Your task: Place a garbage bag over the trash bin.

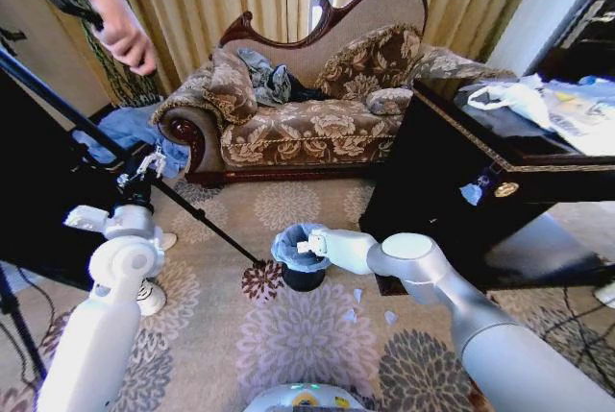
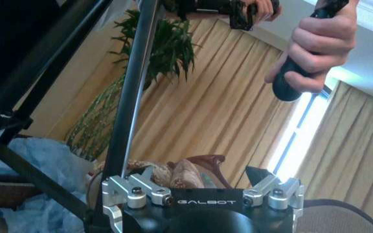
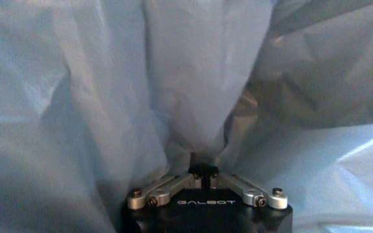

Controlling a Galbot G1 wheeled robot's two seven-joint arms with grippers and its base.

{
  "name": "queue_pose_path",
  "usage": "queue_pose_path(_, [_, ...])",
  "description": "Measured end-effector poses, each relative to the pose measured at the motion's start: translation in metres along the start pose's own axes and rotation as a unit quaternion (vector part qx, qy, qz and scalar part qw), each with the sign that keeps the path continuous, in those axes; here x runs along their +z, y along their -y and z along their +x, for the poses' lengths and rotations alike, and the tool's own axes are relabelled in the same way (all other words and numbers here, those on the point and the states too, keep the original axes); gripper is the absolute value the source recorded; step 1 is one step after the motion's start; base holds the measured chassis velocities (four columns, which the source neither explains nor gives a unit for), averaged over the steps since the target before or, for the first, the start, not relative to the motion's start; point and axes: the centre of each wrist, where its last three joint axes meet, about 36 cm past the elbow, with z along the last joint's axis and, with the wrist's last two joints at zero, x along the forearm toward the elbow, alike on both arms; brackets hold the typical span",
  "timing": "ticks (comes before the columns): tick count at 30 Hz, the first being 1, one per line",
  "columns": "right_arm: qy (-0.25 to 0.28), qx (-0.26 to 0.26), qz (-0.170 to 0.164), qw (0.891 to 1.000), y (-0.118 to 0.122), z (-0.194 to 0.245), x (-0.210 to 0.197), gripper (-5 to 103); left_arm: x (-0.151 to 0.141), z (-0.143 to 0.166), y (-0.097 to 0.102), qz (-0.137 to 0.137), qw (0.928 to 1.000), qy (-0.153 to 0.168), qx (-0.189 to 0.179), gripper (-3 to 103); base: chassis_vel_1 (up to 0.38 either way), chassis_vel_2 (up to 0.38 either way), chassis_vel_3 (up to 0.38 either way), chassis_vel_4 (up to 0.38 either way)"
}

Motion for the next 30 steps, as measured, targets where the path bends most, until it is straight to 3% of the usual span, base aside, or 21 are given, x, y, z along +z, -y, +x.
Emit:
queue_pose_path(6, [0.006,-0.013,-0.016,1.000,-0.017,-0.011,-0.011,0,0.001,-0.002,-0.003,0.000,1.0000,-0.001,-0.001,96,0.000,0.000,0.000,0.000])
queue_pose_path(13, [0.007,-0.010,-0.023,1.000,-0.019,-0.011,-0.014,-2,0.002,-0.001,-0.004,0.000,1.0000,-0.001,-0.002,96,0.000,0.000,0.000,0.000])
queue_pose_path(15, [0.004,-0.005,-0.025,1.000,-0.017,-0.010,-0.013,9,0.003,-0.001,-0.004,0.001,1.0000,-0.001,-0.002,96,0.000,0.000,0.000,0.000])
queue_pose_path(18, [0.001,0.000,-0.029,1.000,-0.015,-0.009,-0.013,14,0.004,0.000,-0.004,0.002,1.0000,-0.002,-0.002,96,0.000,0.000,0.000,0.000])
queue_pose_path(23, [-0.007,0.014,-0.056,0.998,-0.003,-0.004,-0.009,37,0.004,0.003,-0.002,0.005,1.0000,-0.002,-0.001,96,0.000,0.000,0.000,0.000])
queue_pose_path(25, [-0.007,0.015,-0.060,0.998,-0.001,-0.003,-0.008,37,0.004,0.004,-0.001,0.005,1.0000,-0.002,0.000,96,0.000,0.000,0.000,0.000])
queue_pose_path(30, [-0.011,0.009,-0.089,0.996,0.003,0.000,-0.010,58,0.003,0.006,-0.003,0.003,1.0000,-0.003,-0.001,97,0.000,0.000,0.000,0.000])
